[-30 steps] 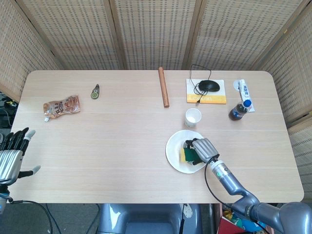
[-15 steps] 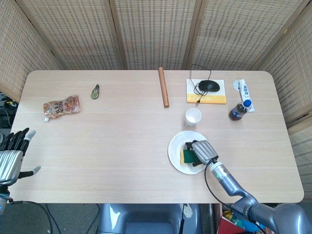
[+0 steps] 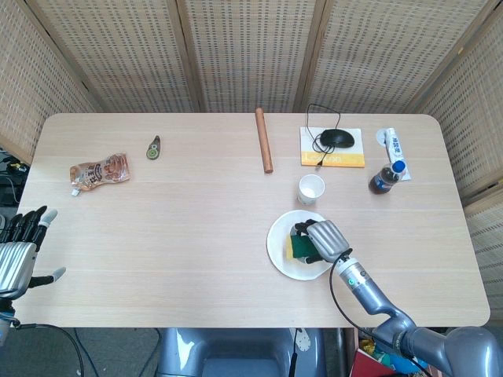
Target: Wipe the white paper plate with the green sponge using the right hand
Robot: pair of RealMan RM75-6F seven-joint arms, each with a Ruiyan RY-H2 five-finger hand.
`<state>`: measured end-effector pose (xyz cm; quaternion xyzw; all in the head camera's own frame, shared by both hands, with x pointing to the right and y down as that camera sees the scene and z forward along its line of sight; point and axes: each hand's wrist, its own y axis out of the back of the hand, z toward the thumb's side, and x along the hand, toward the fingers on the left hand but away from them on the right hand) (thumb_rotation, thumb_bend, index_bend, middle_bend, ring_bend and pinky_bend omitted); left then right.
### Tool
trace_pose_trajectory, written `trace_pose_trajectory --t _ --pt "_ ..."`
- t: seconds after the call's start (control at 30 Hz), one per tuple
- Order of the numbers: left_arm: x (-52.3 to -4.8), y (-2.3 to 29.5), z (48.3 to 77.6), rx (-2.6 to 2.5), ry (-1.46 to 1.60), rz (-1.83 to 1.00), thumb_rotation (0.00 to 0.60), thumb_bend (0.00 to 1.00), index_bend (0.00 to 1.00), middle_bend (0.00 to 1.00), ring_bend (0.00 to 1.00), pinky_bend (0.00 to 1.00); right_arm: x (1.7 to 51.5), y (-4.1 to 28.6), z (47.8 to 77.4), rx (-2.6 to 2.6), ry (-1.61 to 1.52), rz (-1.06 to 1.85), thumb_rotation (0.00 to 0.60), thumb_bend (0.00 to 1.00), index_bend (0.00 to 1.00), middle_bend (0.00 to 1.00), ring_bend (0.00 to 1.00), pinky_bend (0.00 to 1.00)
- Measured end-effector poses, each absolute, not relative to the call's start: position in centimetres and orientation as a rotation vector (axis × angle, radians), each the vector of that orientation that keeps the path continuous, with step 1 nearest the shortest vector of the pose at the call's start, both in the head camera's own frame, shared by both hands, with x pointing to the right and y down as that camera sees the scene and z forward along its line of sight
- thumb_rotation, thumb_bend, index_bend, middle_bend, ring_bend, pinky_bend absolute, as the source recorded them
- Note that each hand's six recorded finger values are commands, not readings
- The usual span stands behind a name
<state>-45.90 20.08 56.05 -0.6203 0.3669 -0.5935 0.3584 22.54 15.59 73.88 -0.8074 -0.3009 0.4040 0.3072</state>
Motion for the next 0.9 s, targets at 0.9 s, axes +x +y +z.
trace_pose_trajectory --t 0.9 --pt "-45.8 20.1 56.2 -1.621 0.943 -1.532 0.600 0.00 0.00 0.00 0.00 0.00 25.2 16.0 76.4 -2.366 -1.146 1.186 0.600 0.16 0.43 0.47 0.40 0.63"
